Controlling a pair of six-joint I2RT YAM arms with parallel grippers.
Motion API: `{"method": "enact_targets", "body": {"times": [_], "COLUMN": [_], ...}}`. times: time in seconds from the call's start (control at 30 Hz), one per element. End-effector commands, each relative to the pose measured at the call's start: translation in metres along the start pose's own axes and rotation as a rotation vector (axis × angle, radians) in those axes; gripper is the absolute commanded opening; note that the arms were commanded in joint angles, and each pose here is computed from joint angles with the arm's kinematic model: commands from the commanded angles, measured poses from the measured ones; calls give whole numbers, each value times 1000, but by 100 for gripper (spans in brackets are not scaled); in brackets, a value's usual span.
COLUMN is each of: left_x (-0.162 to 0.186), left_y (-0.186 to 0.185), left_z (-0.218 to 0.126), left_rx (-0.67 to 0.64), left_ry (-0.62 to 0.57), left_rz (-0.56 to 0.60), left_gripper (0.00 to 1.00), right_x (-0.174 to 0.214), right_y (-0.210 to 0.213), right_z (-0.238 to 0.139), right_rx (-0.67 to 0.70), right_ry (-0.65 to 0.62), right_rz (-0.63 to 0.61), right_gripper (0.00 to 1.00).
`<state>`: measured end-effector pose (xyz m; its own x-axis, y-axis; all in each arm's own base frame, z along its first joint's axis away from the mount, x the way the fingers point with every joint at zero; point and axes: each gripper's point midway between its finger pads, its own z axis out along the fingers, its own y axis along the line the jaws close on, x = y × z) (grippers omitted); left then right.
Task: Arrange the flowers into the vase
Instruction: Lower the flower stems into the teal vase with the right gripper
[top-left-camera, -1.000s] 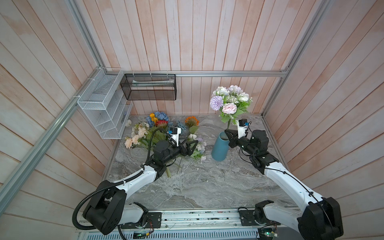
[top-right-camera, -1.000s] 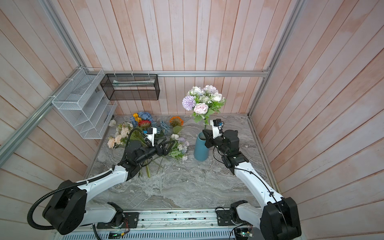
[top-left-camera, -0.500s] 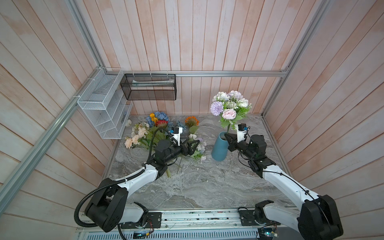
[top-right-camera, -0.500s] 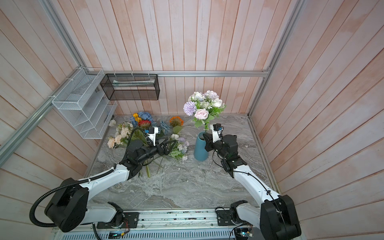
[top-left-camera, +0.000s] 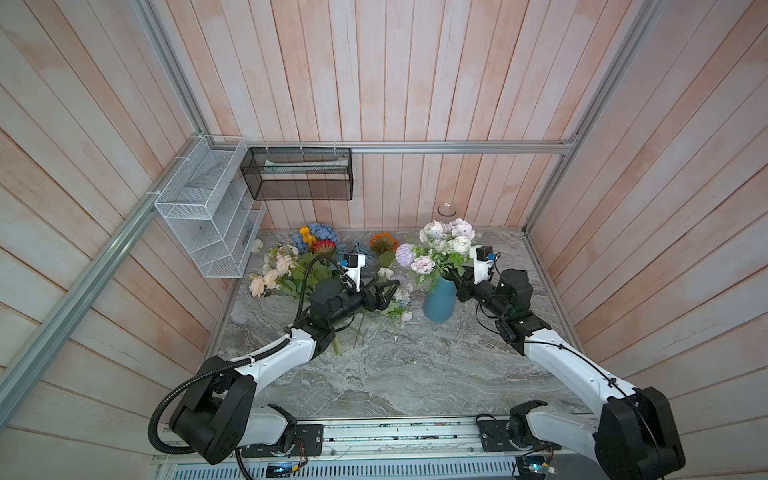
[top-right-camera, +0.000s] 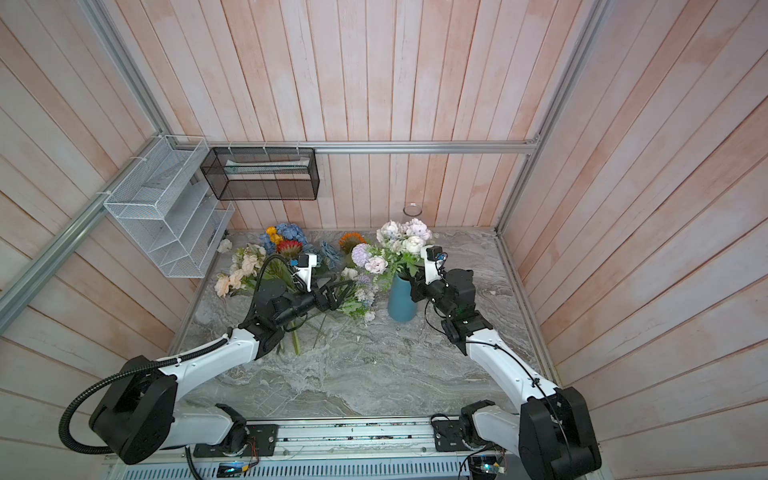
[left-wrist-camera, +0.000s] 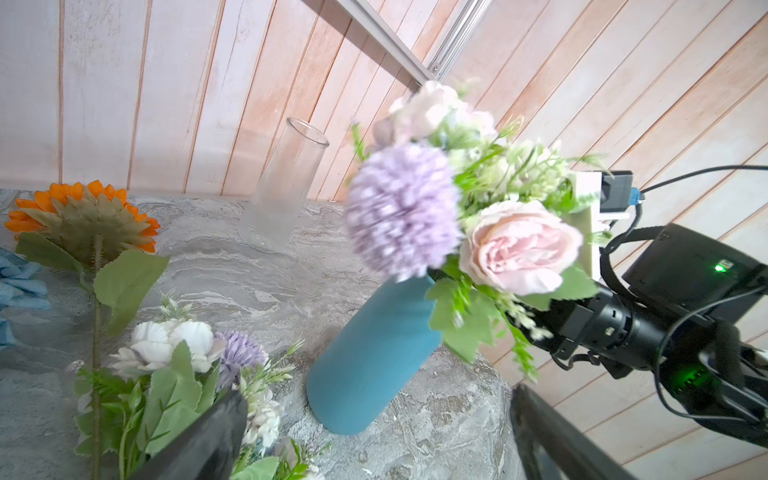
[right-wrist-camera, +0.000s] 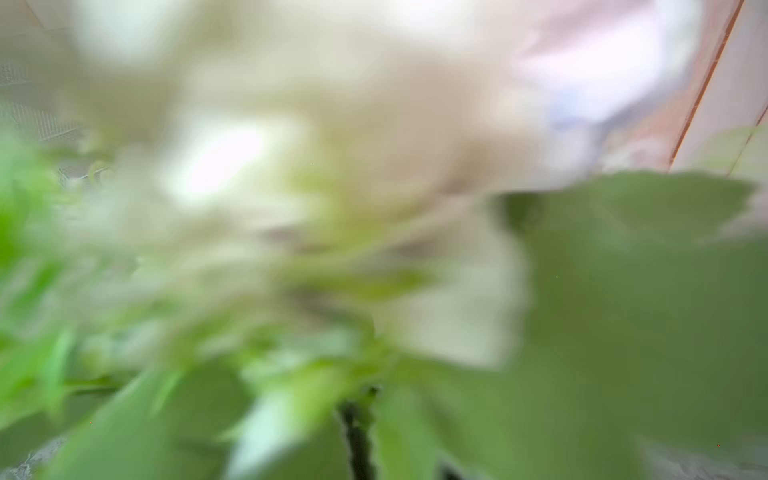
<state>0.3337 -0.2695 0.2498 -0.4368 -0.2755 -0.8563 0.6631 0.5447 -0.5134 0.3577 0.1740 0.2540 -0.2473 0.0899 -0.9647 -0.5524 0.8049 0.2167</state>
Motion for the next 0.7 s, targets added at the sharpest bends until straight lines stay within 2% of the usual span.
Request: {"method": "enact_targets", "body": {"times": [0.0, 0.3, 0.5, 0.67], "left_x": [-8, -8, -12, -21], "left_y": [-9, -9, -2, 8], "left_z": [3, 2, 0, -6], "left_rx": [33, 28, -20, -81], "left_ry": [-20, -21, -35, -66], "left_rz": [16, 15, 7, 17], "left_gripper": [100, 100, 100, 100], "right_x": [4, 0, 0, 8], "right_y": [-1, -1, 1, -3], "right_z": [2, 0, -6, -17], "right_rx": [0, 3, 7, 49], "right_ry": [0, -3, 18, 50], "right_rz": [12, 5, 8, -2], "right_gripper": [15, 16, 27, 42]}}
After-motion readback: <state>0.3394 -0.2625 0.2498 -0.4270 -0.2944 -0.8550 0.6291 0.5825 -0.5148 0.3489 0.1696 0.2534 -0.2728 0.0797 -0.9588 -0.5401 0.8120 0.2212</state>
